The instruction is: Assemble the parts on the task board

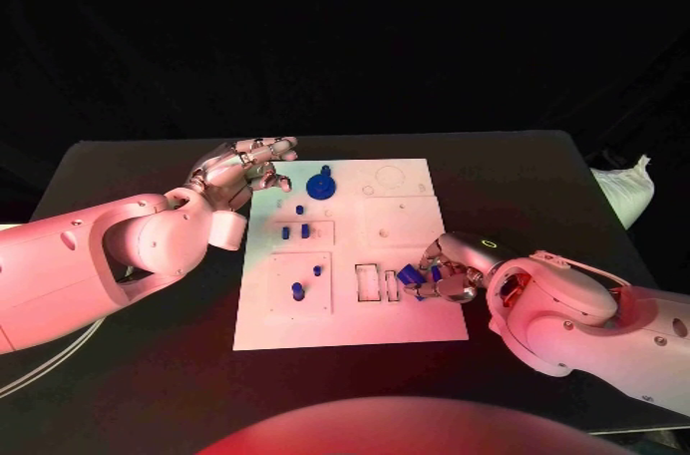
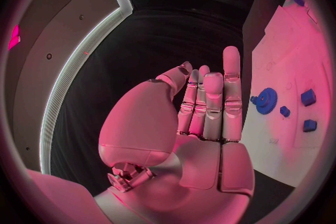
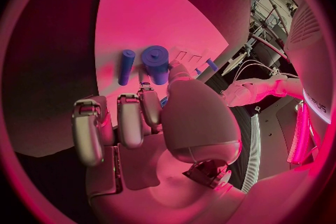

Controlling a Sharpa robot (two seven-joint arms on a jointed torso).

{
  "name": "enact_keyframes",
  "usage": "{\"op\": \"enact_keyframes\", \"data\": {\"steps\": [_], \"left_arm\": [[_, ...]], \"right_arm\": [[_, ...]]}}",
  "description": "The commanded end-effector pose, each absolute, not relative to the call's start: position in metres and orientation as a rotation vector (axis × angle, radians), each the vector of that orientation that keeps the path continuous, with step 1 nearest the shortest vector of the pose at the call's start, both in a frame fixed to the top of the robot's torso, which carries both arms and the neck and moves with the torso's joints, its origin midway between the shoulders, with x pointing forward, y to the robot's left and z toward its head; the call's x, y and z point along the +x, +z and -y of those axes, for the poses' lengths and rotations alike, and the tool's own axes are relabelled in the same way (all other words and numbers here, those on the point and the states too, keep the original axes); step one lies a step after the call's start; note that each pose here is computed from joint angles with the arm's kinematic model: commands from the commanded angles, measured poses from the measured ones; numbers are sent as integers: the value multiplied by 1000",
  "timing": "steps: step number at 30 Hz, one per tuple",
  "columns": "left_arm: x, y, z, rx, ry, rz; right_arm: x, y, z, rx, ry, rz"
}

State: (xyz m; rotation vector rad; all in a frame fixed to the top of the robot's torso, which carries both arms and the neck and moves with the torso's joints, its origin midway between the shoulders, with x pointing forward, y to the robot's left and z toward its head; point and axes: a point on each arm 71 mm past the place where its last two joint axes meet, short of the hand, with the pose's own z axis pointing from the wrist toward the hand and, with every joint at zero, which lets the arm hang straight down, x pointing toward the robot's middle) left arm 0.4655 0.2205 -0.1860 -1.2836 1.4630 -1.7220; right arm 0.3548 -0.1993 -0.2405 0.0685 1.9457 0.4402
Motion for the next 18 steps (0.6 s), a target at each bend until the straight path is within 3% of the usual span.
{"op": "enact_keyframes", "data": {"steps": [1,11,18], "left_arm": [[464,-185,-218,-1270,-1748,-1467],[465,-185,-218,-1269,-1749,-1467],[465,-185,-217,-1269,-1752,-1469]], "right_arm": [[354,-239,202,111,446,-1899],[352,-219,201,251,547,-1822],[352,-217,194,290,566,-1897]]}}
